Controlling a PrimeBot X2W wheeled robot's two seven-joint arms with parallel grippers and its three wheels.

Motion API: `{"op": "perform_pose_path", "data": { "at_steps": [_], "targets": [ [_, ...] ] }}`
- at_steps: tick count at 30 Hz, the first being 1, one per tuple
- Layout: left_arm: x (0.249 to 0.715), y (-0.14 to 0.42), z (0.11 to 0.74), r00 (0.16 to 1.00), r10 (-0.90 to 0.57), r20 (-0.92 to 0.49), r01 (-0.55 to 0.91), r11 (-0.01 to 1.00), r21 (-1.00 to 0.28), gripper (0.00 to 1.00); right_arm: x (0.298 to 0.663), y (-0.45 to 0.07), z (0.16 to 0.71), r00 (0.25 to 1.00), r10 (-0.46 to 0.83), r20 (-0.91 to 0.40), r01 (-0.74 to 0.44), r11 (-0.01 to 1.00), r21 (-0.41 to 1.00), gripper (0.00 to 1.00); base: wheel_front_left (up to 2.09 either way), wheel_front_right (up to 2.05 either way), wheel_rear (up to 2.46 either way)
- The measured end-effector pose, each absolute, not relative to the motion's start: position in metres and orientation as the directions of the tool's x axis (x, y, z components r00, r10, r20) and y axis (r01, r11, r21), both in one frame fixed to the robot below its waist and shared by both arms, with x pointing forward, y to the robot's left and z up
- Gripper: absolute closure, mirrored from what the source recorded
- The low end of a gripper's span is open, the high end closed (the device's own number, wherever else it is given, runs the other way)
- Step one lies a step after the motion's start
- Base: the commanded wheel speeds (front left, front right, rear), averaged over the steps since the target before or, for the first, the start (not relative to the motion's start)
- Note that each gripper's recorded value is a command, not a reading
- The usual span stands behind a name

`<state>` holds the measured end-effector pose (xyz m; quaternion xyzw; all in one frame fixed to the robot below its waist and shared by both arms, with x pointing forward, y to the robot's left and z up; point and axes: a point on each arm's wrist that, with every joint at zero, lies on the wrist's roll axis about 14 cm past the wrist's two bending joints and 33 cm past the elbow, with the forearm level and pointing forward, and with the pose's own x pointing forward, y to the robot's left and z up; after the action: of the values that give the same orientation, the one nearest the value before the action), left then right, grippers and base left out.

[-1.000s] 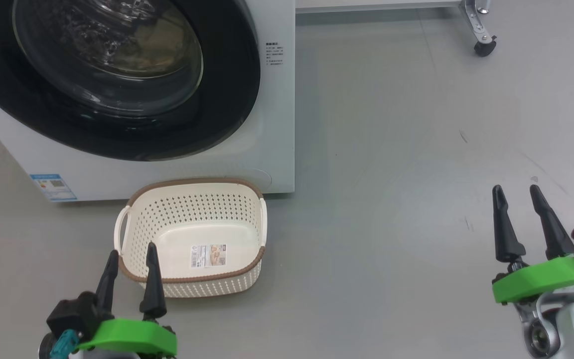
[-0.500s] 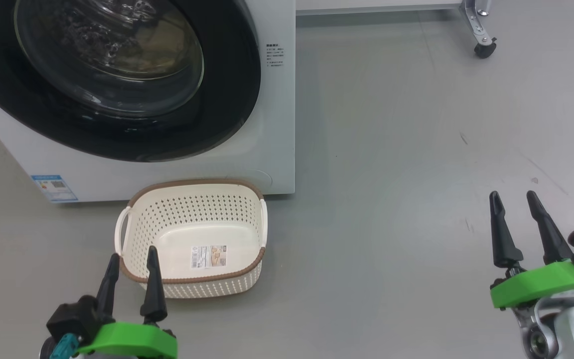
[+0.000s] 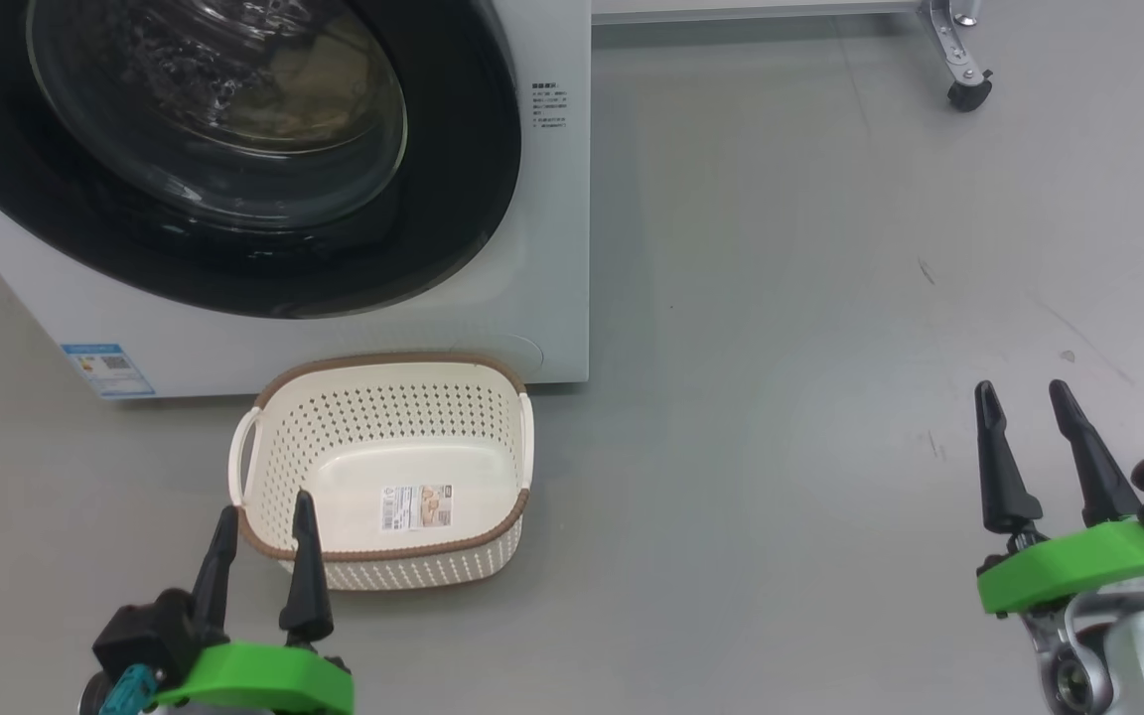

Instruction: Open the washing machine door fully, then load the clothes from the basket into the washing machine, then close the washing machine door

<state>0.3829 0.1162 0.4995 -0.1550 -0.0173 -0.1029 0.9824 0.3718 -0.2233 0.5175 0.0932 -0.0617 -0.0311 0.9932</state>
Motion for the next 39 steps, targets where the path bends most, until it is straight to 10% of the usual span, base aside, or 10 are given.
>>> {"op": "perform_pose_path", "data": {
  "at_steps": [17, 18, 39],
  "targets": [
    [0.382, 0.119, 0.498, 0.981, -0.187, 0.061, 0.196, 0.926, -0.321, 0.0, 0.373, -0.221, 0.515, 0.992, -0.067, 0.109, 0.045, 0.981, 0.189, 0.0, 0.0, 0.0, 0.0],
    [0.382, 0.119, 0.496, 0.982, -0.182, 0.054, 0.19, 0.925, -0.33, 1.0, 0.373, -0.221, 0.513, 0.992, -0.067, 0.103, 0.046, 0.981, 0.191, 1.0, 0.0, 0.0, 0.0],
    [0.36, 0.128, 0.448, 0.984, -0.138, -0.111, 0.069, 0.874, -0.48, 1.0, 0.353, -0.218, 0.463, 0.993, -0.097, -0.068, 0.115, 0.923, 0.366, 1.0, 0.0, 0.0, 0.0]
  ]
}}
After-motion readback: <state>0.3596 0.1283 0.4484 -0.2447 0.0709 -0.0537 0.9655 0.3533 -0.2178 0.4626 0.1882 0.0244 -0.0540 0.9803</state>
